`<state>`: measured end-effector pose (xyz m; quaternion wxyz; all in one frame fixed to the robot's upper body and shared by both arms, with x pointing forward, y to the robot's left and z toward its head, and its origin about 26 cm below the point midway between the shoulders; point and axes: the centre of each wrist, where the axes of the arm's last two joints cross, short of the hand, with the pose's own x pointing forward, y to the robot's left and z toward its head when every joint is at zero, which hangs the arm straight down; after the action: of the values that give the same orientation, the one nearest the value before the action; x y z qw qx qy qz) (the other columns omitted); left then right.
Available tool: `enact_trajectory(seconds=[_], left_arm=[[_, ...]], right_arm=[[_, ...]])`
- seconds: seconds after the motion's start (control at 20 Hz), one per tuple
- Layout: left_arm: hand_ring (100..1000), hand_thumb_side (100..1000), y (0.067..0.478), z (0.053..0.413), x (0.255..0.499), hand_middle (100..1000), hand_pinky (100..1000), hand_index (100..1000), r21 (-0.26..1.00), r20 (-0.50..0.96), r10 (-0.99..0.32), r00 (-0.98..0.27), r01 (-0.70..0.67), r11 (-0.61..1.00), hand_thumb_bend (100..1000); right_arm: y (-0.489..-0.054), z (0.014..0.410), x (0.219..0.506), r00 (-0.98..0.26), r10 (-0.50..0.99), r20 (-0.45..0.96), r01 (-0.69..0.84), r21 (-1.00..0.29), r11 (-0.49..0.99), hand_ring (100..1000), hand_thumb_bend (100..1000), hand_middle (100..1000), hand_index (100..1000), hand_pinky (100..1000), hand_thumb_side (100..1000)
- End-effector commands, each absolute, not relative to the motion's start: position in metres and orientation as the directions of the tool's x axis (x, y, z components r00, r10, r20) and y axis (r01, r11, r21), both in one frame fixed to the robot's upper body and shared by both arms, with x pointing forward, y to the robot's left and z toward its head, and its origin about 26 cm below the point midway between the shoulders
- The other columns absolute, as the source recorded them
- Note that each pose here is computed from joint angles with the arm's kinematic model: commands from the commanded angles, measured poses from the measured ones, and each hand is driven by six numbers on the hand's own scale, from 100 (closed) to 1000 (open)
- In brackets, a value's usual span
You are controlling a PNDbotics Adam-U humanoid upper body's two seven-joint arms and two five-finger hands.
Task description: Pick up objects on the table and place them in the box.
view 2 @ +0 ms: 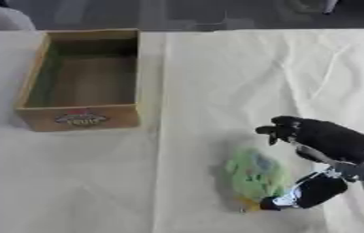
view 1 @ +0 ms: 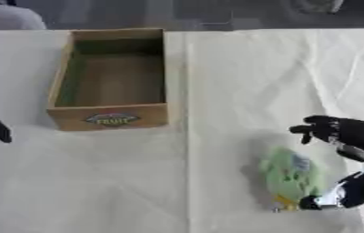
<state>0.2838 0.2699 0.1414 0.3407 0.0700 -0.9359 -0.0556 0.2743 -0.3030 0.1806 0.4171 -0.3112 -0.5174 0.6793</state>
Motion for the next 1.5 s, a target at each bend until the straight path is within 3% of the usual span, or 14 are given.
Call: enact_trajectory(seconds=[0.05, 0.7, 0.9, 1.15, 1.5], left_arm=[[396, 1000, 0.269, 0.148, 0.282, 402, 316, 621, 0.158, 0.611, -0.166, -0.774, -0.086, 0.984, 100], [396, 1000, 0.268, 0.148, 0.282, 402, 314, 620, 0.155, 0.611, -0.161, -0.775, -0.083, 0.984, 100], [396, 1000, 0.268, 0.148, 0.282, 402, 314, 620, 0.156, 0.611, -0.16, -0.776, -0.081, 0.984, 100], [395, 1000, 0.267, 0.147, 0.282, 402, 314, 621, 0.156, 0.611, -0.159, -0.775, -0.08, 0.985, 100], [395, 1000, 0.266, 0.147, 0.282, 402, 313, 621, 0.157, 0.611, -0.159, -0.775, -0.078, 0.985, 100]], right_arm=[[-0.299, 0.187, 0.274, -0.452, 0.892, 0.002, -0.258, -0.958, -0.128, 1000, 737, 722, 1000, 906, 635], [-0.296, 0.192, 0.278, -0.405, 0.913, -0.043, -0.328, -0.925, -0.19, 1000, 721, 749, 990, 916, 635], [-0.294, 0.192, 0.278, -0.403, 0.913, -0.056, -0.323, -0.925, -0.199, 1000, 654, 736, 973, 914, 665], [-0.292, 0.193, 0.279, -0.396, 0.917, -0.049, -0.289, -0.941, -0.175, 1000, 531, 641, 908, 901, 693], [-0.288, 0.189, 0.279, -0.407, 0.912, -0.046, -0.289, -0.941, -0.177, 1000, 559, 603, 897, 904, 462]])
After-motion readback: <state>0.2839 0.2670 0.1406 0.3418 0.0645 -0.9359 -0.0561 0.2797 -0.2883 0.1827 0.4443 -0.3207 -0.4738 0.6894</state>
